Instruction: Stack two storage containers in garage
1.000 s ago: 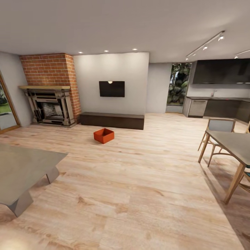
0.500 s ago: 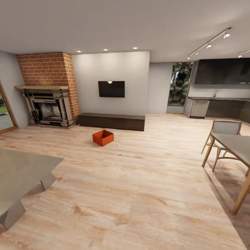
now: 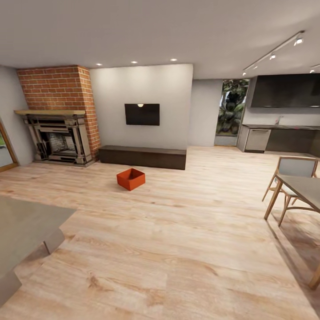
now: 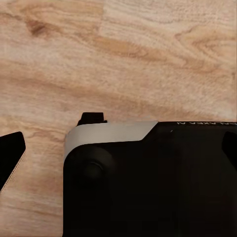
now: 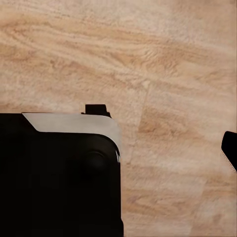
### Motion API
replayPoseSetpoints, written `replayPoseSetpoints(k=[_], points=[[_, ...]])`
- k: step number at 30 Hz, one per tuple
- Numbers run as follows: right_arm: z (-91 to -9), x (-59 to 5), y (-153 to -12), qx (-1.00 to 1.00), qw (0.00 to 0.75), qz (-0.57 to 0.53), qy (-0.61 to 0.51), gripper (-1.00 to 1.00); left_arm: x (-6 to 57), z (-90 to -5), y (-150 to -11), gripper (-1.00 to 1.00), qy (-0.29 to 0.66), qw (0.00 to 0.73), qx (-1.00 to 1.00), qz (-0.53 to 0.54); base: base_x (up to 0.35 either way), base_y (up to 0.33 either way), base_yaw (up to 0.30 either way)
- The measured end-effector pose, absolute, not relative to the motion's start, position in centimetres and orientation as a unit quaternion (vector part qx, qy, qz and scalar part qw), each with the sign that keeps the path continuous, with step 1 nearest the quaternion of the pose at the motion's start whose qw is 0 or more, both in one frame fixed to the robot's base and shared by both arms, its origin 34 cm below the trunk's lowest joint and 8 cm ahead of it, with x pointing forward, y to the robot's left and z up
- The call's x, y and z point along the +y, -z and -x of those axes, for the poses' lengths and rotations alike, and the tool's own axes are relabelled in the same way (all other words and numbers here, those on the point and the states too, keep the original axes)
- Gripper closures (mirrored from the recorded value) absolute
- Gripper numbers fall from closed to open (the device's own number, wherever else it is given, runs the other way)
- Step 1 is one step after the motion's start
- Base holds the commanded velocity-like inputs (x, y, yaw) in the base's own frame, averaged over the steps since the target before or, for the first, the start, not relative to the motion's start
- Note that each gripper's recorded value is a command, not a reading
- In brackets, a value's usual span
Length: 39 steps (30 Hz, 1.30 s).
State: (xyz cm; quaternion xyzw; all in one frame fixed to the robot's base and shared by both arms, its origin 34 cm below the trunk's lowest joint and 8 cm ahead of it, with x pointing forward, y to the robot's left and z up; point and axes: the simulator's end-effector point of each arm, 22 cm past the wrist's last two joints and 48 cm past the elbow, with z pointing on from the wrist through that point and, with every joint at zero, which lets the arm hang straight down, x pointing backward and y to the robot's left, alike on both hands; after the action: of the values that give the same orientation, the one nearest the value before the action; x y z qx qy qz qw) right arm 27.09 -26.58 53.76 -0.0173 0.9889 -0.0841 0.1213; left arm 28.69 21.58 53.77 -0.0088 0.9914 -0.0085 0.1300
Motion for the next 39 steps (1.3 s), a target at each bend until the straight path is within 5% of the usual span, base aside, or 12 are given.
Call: replayPoseSetpoints(k=[39], points=[[-27.08,-26.58,-53.76,0.989,0.121,0.015,0.084,-1.00,21.58,-28.69,-53.77,-1.00,0.009,0.130,0.991,0.009,0.317,0.000,0.000]])
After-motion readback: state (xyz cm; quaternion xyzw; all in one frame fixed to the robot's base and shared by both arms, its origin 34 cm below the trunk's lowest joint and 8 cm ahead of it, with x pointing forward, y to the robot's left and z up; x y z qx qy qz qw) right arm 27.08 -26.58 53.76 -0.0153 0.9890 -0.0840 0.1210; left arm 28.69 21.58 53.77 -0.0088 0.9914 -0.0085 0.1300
